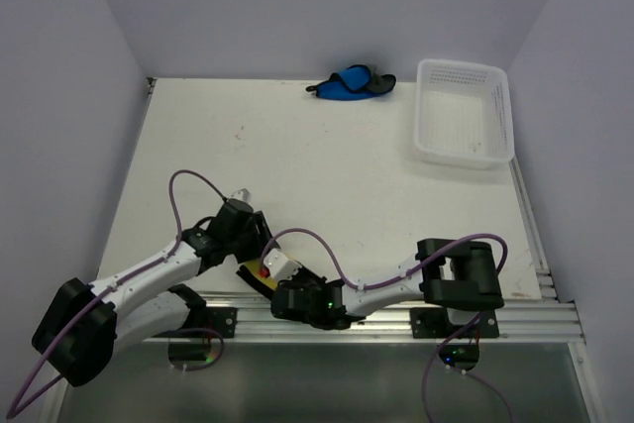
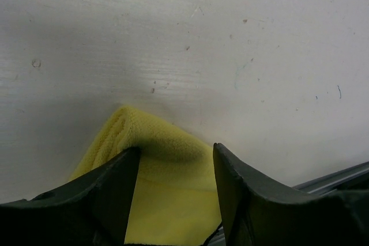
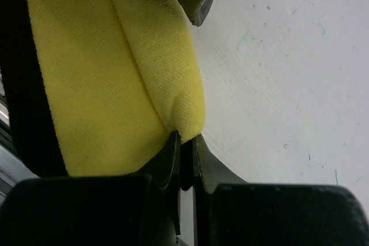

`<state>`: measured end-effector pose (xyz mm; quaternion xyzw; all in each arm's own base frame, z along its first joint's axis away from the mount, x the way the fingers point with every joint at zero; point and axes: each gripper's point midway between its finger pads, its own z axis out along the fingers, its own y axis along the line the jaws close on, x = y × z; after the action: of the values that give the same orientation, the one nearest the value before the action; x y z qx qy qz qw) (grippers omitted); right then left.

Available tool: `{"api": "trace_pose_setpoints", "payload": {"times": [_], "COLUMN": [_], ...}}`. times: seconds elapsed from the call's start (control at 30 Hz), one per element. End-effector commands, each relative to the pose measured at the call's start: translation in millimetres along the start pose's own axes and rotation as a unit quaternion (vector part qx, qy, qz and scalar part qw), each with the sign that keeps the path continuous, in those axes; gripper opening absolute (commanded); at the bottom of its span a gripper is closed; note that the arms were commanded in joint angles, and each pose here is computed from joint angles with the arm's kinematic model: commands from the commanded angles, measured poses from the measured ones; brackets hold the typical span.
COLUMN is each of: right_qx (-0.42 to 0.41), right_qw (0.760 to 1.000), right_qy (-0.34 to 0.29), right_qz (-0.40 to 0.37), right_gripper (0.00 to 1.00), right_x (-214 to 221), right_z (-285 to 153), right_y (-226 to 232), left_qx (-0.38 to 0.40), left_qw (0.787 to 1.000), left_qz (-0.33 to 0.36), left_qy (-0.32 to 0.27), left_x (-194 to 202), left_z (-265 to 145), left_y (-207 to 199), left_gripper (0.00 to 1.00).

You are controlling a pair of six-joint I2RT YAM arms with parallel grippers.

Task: Roll the towels
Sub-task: Roll the towel

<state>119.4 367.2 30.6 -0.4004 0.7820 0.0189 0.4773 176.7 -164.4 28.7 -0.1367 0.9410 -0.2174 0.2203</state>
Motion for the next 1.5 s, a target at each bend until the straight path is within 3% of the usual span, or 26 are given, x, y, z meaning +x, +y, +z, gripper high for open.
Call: {"api": "trace_pose_setpoints", "payload": {"times": [0.0, 0.27, 0.43, 0.5, 0.83, 1.07, 1.47], "right_qx": [0.003, 0.006, 0.029, 0.051, 0.099, 0.09, 0.103], "right_qw": [1.0, 1.0, 0.999, 0.998, 0.994, 0.995, 0.994], "right_qy": [-0.02, -0.028, -0.04, -0.033, -0.027, -0.023, -0.02], "right_qz": [0.021, 0.007, 0.012, 0.018, 0.035, 0.023, -0.044], "right_gripper": [0.0, 0.0, 0.0, 0.0, 0.0, 0.0, 0.0], "right_x": [-13.4, -14.4, -20.4, -19.9, -19.4, -17.1, -22.3], "right_z": [-5.7, -11.2, -15.1, -16.1, -14.2, -11.7, -3.7], "right_y": [-3.5, -2.4, -5.4, -10.2, -18.9, -13.6, -10.5], "left_qx": [-0.094, -0.097, -0.115, -0.124, -0.174, -0.158, -0.033], "left_qw": [0.995, 0.994, 0.992, 0.991, 0.981, 0.98, 0.98], "left_qz": [0.011, -0.004, 0.015, 0.022, 0.069, 0.074, 0.062], "left_qy": [-0.018, -0.051, -0.041, -0.039, -0.06, -0.093, -0.189], "left_x": [-4.7, -22.7, -24.3, -23.3, -43.5, -76.4, -123.0], "left_z": [5.6, 13.6, 23.6, 26.9, 36.1, 49.4, 51.8], "left_y": [36.7, 27.8, 25.8, 27.9, 30.6, -2.5, -62.1], "left_gripper": [0.6, 0.6, 0.53, 0.45, 0.38, 0.0, 0.0]}}
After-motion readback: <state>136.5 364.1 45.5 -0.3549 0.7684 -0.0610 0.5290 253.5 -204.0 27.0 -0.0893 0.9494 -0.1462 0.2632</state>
